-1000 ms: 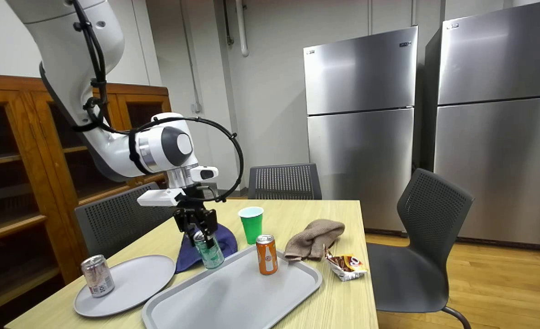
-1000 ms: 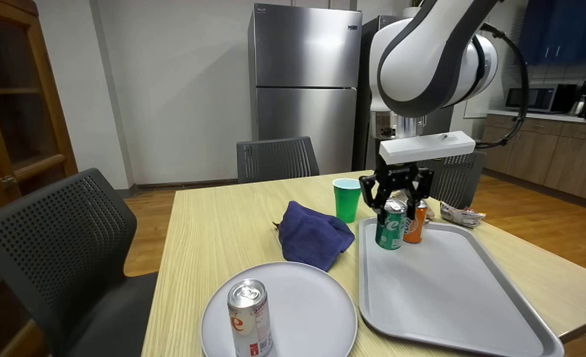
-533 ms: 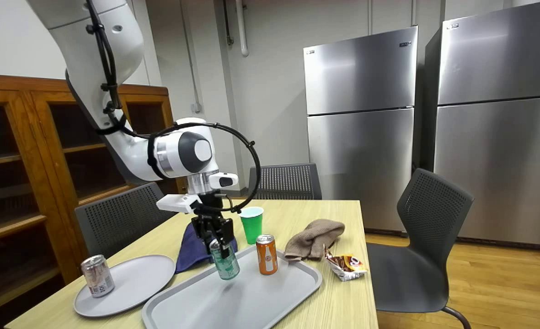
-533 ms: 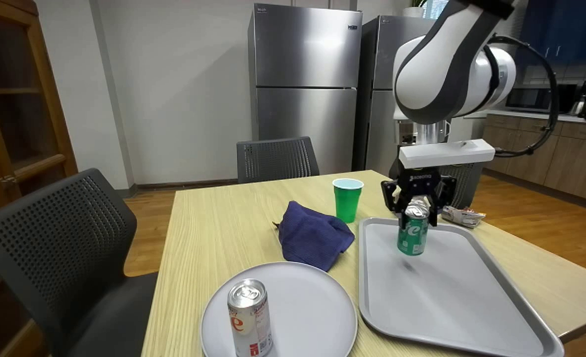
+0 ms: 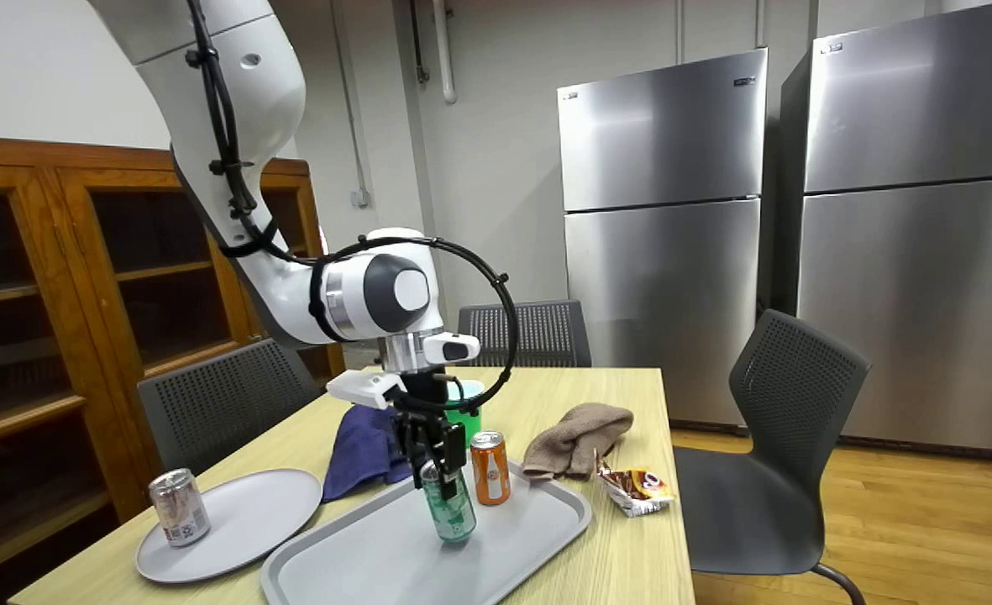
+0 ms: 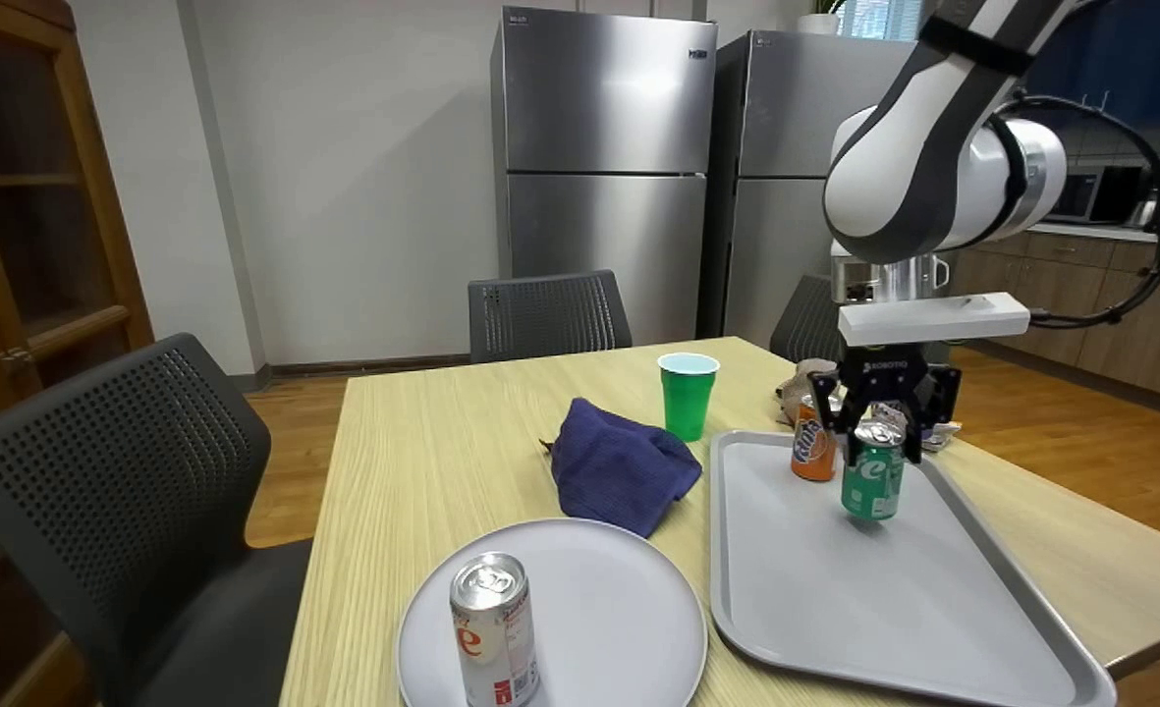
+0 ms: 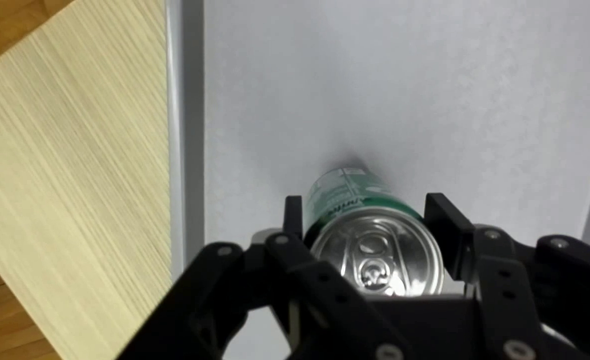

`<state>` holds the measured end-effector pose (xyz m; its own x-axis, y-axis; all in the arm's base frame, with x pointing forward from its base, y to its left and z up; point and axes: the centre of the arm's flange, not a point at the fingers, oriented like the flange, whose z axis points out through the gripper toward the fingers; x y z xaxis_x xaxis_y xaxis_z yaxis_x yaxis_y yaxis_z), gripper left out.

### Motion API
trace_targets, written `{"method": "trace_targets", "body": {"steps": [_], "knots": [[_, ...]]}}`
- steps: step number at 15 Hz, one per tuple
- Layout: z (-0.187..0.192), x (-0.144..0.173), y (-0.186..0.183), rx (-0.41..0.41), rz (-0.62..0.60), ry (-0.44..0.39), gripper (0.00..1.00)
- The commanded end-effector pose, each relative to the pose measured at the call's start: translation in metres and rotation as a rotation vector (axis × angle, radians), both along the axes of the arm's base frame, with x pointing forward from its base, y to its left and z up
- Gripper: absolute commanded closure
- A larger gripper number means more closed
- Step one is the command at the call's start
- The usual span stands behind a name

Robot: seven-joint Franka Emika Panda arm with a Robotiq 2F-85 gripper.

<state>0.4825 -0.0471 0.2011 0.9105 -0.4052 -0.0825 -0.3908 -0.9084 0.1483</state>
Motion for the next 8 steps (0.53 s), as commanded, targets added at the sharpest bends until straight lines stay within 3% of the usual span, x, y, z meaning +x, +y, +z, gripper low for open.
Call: {"method": "trace_targets", "body": {"steps": [1, 6, 7, 8], "knots": [[0.001, 0.006, -0.022, 0.020, -0.037, 0.034, 0.62], [-0.007, 0.005, -0.041, 0.033, -0.091, 0.063, 0.62], [-0.005, 0.005, -0.043, 0.030, -0.088, 0.059, 0.12], [-0.004, 0.005, -0.045, 0.027, -0.091, 0.058, 0.11]]}}
